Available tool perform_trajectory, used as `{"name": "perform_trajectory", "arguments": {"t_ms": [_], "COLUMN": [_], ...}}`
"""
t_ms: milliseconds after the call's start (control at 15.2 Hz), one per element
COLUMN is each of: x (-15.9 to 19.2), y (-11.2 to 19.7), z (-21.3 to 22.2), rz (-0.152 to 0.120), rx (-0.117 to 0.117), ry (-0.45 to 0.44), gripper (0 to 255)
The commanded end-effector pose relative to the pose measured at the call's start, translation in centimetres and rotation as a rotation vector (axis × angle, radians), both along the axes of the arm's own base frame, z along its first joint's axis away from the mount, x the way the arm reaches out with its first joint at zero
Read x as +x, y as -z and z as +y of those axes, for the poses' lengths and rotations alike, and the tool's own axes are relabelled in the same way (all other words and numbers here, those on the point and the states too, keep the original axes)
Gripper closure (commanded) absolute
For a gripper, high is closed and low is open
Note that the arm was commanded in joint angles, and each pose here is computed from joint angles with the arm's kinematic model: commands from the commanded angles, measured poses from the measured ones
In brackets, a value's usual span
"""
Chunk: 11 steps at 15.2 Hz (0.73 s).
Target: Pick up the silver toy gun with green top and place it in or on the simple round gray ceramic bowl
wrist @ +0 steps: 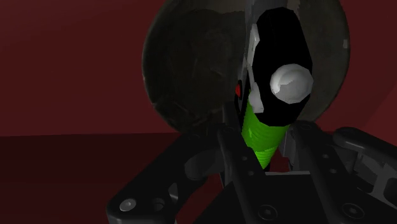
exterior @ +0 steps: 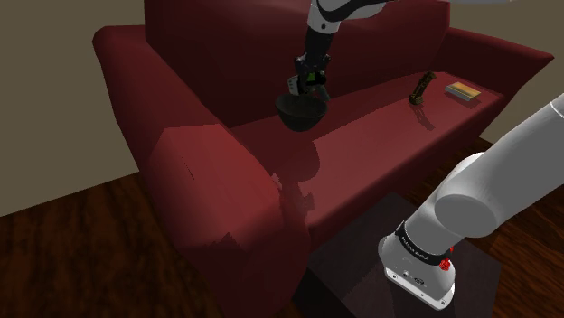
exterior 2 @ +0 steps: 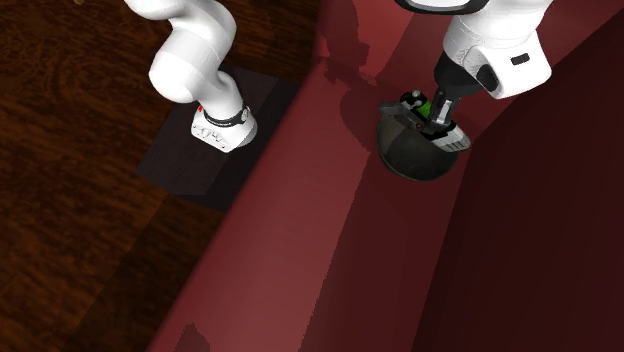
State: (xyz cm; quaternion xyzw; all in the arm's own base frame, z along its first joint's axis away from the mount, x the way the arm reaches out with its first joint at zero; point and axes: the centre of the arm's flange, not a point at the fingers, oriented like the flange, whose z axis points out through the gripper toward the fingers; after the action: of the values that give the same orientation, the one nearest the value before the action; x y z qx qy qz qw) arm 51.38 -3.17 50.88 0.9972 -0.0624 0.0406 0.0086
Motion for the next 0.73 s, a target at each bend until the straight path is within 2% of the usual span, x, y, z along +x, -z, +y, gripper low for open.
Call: {"name": "perform_trajectory", "arguments": {"t_ms": [0, 528, 594, 660], "x": [0.01, 0.01, 0.01, 0.01], "y": [0.96, 0.96, 0.96, 0.96], "z": [0.10, 0.10, 0.10, 0.09], "rz": [-0.001, -0.001, -0.001, -0.001], "rx": [0.000, 0.000, 0.000, 0.000], "ry": [0.000, 0.000, 0.000, 0.000], "gripper": [255, 255, 0, 0]}}
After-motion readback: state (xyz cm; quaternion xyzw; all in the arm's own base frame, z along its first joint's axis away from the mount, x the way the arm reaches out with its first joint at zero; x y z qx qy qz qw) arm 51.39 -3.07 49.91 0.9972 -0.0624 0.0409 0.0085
